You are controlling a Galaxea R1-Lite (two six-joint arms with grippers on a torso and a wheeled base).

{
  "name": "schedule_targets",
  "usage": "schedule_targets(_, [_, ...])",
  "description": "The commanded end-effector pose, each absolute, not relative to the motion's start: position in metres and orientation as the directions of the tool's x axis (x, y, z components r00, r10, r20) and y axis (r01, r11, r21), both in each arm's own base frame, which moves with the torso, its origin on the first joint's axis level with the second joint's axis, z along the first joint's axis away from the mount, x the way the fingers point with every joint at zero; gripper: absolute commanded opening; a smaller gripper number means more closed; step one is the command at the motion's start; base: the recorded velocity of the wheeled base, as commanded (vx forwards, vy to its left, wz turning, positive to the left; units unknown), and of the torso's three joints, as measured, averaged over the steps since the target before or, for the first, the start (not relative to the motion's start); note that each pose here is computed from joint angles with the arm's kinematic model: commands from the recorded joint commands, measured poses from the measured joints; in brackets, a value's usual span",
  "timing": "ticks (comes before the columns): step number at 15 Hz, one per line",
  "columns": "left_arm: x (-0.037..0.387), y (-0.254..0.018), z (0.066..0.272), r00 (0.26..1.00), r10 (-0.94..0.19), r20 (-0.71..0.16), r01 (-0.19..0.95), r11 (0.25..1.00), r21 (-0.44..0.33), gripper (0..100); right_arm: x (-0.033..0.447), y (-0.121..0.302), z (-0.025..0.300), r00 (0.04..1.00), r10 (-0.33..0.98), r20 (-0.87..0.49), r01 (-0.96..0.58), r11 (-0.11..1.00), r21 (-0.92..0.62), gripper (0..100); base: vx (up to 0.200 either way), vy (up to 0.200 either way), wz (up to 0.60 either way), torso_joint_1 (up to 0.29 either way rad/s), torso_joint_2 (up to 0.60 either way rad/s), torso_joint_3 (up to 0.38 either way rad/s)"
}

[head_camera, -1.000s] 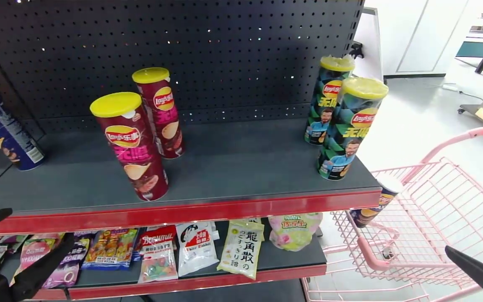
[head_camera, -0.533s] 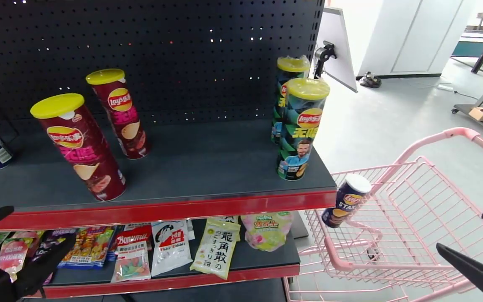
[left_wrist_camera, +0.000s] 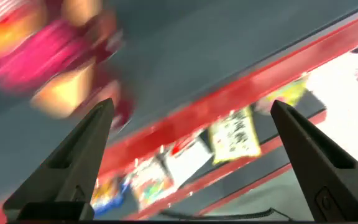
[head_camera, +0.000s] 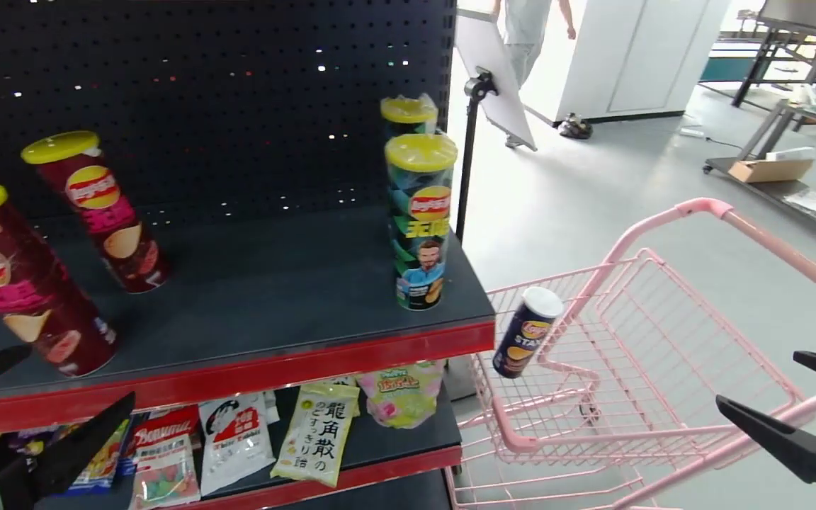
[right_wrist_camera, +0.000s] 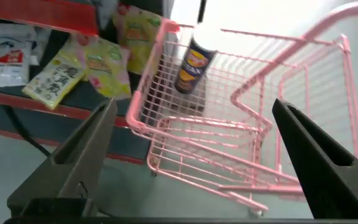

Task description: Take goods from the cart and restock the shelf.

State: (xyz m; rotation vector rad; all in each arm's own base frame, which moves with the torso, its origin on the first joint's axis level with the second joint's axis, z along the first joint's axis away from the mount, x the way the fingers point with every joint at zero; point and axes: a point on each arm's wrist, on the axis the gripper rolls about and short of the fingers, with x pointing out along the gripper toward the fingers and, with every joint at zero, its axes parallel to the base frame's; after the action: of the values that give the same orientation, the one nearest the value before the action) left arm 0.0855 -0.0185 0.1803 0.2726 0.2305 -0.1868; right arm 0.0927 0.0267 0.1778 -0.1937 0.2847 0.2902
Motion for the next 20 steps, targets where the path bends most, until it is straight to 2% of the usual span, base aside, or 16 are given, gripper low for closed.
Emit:
schedule_targets(1, [0.086,-0.019,0.180,0.956,-0.150,-0.251,0.213,0.946,0.245,100,0.096,0.028,0.178,0.917,0.251,-0.311,-0.308,0.940,-0.147,100,0.000,0.000,-0.60,0.002,0.00,0.002])
schedule_targets(2, [0.086,-0.019,0.180,0.956,-0.150,-0.251,0.213,0.946,0.246,100,0.097,0.028,0.178,0.915,0.251,-0.315,-0.308,0.940,-0.146,100,0.000,0.000,-0.60,0.002,0.00,0.002])
schedule_targets(12, [0.078,-0.017,0.182,0.964,-0.153,-0.219,0.207,0.946,0.248,100,0.110,0.027,0.182,0.918,0.216,-0.333,-0.276,0.950,-0.146,100,0.000,0.000,0.00,-0.006,0.01,0.009])
schedule_targets(20, [0.074,-0.016,0.182,0.966,-0.162,-0.202,0.210,0.946,0.247,100,0.120,0.026,0.175,0.904,0.187,-0.385,-0.257,0.957,-0.136,100,0.000,0.000,0.00,-0.144,0.39,0.241])
